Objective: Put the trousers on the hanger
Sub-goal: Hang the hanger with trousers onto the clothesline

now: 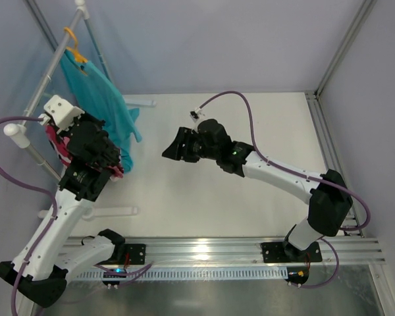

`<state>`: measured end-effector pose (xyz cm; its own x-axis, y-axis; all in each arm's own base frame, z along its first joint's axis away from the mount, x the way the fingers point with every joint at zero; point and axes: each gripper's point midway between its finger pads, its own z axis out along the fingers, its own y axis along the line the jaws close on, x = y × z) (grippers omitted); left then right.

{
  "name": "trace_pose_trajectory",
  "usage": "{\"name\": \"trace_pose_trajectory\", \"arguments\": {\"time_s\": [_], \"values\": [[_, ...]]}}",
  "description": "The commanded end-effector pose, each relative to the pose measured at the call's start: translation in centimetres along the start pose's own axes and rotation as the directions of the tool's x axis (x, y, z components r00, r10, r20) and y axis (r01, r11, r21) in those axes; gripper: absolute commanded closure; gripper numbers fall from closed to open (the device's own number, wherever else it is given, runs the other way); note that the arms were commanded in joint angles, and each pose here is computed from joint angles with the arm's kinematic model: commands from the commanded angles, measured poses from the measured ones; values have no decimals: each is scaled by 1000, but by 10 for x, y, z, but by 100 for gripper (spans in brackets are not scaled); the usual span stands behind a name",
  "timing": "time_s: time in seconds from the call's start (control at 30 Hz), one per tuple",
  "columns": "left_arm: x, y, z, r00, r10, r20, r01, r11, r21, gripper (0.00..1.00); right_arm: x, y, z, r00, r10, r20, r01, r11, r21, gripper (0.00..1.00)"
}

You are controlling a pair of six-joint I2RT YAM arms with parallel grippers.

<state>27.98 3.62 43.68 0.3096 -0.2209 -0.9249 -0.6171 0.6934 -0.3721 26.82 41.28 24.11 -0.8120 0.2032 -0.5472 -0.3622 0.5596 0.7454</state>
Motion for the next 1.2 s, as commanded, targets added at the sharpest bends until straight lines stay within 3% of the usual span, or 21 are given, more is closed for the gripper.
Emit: {"name": "trace_pose_trajectory", "arguments": {"time_s": [0.0, 0.13, 0.5, 0.53, 0.57, 0.63, 0.67, 0.7, 0.83, 0.87, 0.97, 1.0, 1.07, 1.1, 1.17], "values": [[-20, -17, -2, 985, -171, 8, 170, 982, 85, 99, -22, 23, -20, 997, -26, 73, 31, 997, -68, 43], [-15, -17, -5, 982, -188, -15, 189, 975, 114, 99, -25, 21, -24, 996, -25, 83, 31, 997, -66, 43], [-16, -34, -11, 984, -164, -67, 175, 962, 208, 65, -30, 26, -41, 993, -17, 119, 27, 996, -83, 43], [-16, -41, -13, 984, -159, -79, 173, 955, 242, 60, -30, 27, -44, 993, -19, 121, 30, 996, -87, 43], [-17, -45, -14, 983, -161, -85, 178, 949, 260, 46, -29, 27, -45, 993, -18, 120, 28, 996, -88, 43], [-20, -55, -17, 982, -152, -110, 179, 935, 307, 35, -31, 31, -52, 992, -25, 127, 37, 995, -95, 38], [-20, -66, -22, 980, -143, -135, 184, 915, 360, 9, -30, 31, -54, 992, -31, 125, 42, 995, -93, 37], [-16, -69, -25, 981, -116, -157, 169, 910, 380, 1, -27, 27, -57, 993, -36, 112, 44, 996, -77, 36], [-8, -99, -43, 967, -52, -251, 178, 839, 514, 0, -23, 17, -79, 989, -108, 103, 110, 994, -6, 18], [-11, -111, -53, 960, -35, -278, 197, 791, 580, 0, -28, 15, -89, 984, -119, 129, 118, 993, 20, 1], [3, -135, -72, 934, 42, -354, 220, 713, 666, 0, -24, -4, -108, 981, -146, 127, 133, 985, 109, 0], [8, -148, -88, 916, 86, -391, 250, 638, 728, 0, -23, -4, -122, 979, -152, 137, 136, 983, 122, 0], [29, -167, -107, 876, 166, -453, 289, 572, 768, 0, -24, -17, -134, 973, -160, 166, 131, 976, 176, 0], [36, -177, -125, 851, 216, -479, 325, 502, 802, 0, -25, -25, -148, 969, -164, 187, 121, 968, 220, 0], [67, -188, -153, 791, 340, -509, 338, 451, 826, 0, -25, -34, -164, 963, -169, 208, 111, 958, 264, 0]]}}
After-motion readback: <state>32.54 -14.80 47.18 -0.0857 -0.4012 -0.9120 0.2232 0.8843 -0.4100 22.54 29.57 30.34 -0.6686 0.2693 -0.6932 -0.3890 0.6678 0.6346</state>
